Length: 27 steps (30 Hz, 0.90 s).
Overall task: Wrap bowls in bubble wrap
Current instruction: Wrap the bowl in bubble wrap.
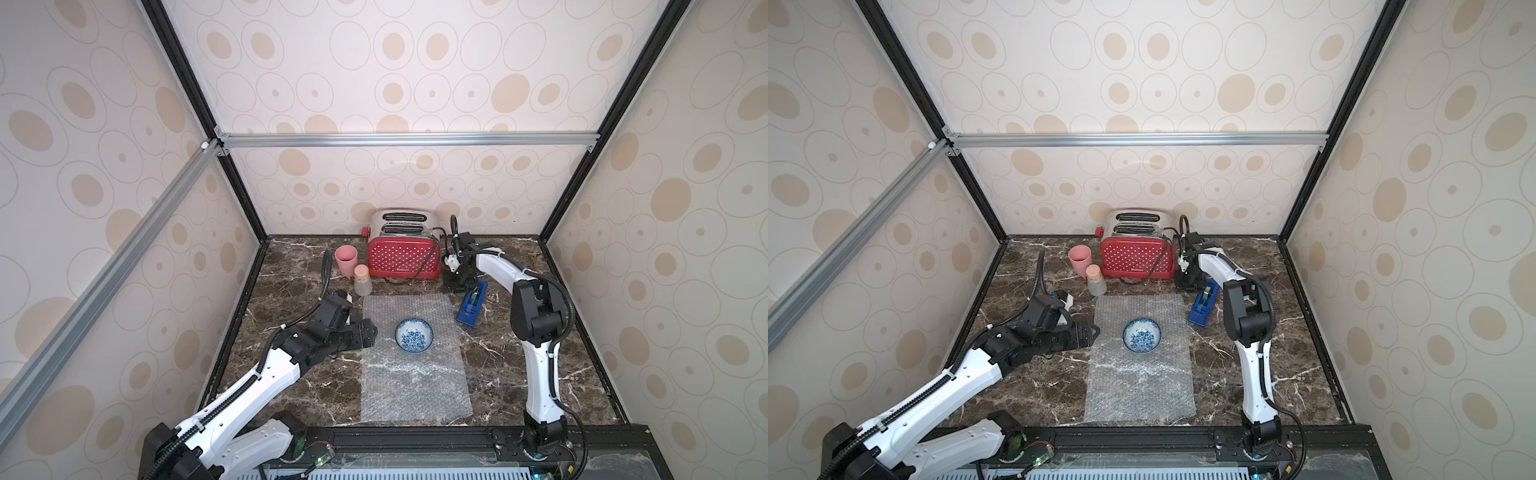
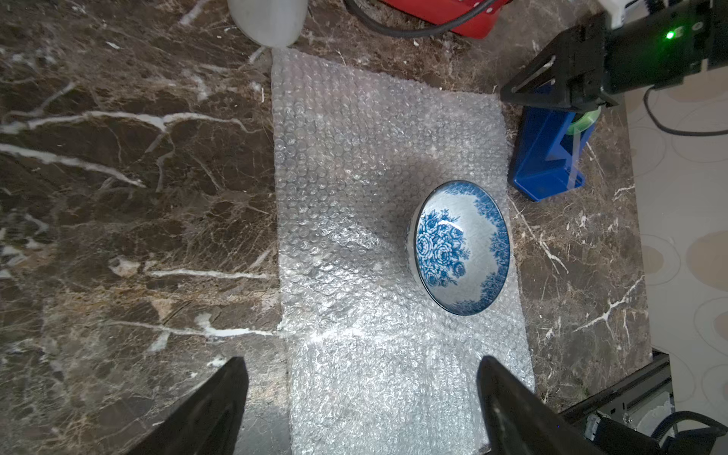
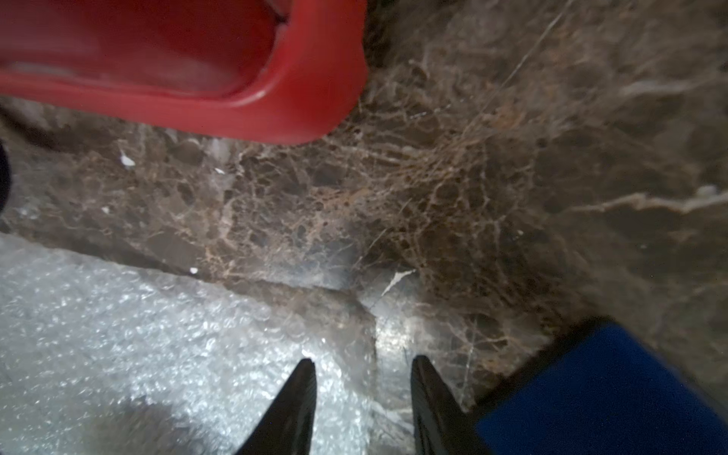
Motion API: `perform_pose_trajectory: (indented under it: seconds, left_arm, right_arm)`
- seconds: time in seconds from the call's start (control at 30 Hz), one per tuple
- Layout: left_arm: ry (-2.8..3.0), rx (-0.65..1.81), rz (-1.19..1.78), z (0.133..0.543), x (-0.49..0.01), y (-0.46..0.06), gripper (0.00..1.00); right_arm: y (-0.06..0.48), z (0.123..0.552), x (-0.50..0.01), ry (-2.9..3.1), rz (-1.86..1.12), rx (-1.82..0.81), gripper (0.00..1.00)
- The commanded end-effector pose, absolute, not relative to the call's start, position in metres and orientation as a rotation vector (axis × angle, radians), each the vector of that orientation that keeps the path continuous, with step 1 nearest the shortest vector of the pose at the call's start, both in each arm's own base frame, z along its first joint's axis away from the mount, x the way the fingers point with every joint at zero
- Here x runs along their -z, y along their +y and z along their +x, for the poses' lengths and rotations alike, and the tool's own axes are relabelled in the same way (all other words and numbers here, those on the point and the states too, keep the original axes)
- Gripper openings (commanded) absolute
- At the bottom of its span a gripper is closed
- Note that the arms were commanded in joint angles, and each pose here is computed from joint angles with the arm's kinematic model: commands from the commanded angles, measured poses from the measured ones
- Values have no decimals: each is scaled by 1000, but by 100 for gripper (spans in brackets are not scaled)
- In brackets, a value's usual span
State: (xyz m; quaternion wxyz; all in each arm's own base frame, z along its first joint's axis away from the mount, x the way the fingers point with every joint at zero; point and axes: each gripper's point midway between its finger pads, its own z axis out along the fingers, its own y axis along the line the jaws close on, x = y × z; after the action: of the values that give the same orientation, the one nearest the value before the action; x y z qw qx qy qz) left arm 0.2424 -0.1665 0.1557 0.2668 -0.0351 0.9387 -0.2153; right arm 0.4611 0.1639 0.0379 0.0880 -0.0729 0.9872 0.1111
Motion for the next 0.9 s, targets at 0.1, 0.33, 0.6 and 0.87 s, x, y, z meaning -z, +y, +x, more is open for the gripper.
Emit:
perform_pose_trajectory:
  seconds: [0.1,0.33,0.6,0.87]
  left_arm:
    - [2539,578,-121,245,-153,-165,90]
    - [2552,586,-125,247,-151,-168,90]
    - [2554,593,-118,246,-148,-170,90]
    - [2561,575,-143,255,-129,-169,90]
  right_arm:
    - [175,453,-25,2976,-262,-336,38]
    - [180,444,-17,3009,-272,-347,30]
    - [188,441,-50,2928,-271,-410,11]
    - [221,411,-115,2770,-357,-543,2]
